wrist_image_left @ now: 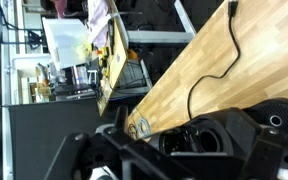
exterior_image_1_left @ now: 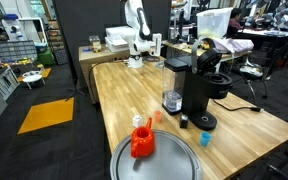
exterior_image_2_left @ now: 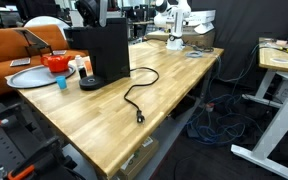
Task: Open the coffee machine chamber
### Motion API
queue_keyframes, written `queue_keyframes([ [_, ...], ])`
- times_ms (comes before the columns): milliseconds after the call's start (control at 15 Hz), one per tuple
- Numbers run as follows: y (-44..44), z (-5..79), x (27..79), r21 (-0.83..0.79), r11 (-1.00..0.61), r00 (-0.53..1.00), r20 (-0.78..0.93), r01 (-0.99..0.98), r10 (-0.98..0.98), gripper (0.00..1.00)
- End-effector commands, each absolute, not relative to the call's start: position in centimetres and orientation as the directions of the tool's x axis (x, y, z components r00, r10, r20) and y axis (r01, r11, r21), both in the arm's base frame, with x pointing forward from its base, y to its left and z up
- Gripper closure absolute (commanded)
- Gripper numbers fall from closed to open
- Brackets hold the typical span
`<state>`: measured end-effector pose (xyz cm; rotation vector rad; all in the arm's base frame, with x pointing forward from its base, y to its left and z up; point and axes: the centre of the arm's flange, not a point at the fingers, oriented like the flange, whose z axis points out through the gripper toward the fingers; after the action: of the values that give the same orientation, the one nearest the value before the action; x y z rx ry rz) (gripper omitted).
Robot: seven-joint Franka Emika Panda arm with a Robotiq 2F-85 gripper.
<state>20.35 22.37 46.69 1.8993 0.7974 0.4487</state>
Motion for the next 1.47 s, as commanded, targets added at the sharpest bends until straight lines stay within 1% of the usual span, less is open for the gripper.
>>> queue_keyframes([
  [0, 21.2, 47.4, 16.9, 0.889, -0.313, 0.765, -0.062, 0.334, 0.640, 0.00],
  [67, 21.0, 47.3, 16.2, 0.885, -0.327, 0.778, -0.060, 0.331, 0.625, 0.00],
  [133, 21.5, 47.3, 17.4, 0.892, -0.319, 0.762, -0.043, 0.320, 0.646, 0.00],
  [267, 21.2, 47.3, 16.7, 0.890, -0.326, 0.770, -0.041, 0.318, 0.637, 0.00],
  [1400, 21.1, 47.2, 16.7, 0.891, -0.324, 0.771, -0.045, 0.319, 0.635, 0.00],
])
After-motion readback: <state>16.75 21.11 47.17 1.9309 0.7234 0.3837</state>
